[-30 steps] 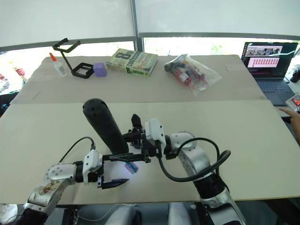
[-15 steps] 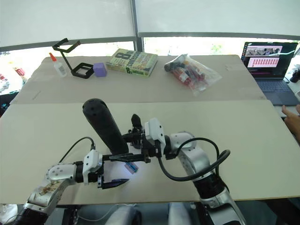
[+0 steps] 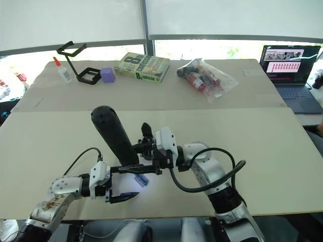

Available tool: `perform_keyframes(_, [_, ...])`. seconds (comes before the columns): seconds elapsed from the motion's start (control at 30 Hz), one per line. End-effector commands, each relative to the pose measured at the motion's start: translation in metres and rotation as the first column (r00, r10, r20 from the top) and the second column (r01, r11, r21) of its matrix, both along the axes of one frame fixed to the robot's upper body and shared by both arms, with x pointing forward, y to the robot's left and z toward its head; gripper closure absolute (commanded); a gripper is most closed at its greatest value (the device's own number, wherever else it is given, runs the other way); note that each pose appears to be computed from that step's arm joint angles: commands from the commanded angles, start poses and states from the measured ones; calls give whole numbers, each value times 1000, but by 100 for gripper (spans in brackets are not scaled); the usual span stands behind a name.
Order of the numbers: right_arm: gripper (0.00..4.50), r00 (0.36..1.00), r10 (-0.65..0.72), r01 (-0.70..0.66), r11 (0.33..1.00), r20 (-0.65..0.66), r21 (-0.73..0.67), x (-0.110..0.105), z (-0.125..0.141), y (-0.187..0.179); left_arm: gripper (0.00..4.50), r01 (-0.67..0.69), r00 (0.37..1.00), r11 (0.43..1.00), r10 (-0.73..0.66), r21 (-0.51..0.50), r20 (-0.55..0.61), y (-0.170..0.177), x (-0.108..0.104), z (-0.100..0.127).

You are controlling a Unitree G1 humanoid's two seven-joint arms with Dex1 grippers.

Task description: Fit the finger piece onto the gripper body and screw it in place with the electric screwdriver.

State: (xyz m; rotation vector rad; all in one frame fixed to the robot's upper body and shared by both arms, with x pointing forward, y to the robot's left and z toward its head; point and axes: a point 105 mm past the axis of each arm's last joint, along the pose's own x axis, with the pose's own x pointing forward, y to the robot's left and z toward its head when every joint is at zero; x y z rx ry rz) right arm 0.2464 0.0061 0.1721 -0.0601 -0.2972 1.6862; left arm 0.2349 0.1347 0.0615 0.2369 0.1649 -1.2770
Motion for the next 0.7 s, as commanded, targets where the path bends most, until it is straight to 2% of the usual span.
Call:
perform_keyframes(0.03, [258, 999, 16, -18, 999, 44, 42, -3, 14, 2, 4, 2, 1000, 1000, -2, -4, 11, -1, -3, 1])
perform_keyframes(0.7, [258, 1000, -1, 1, 1000, -5, -1, 1, 6, 2, 4, -2, 1000, 1000, 2, -10, 16, -1, -1, 3])
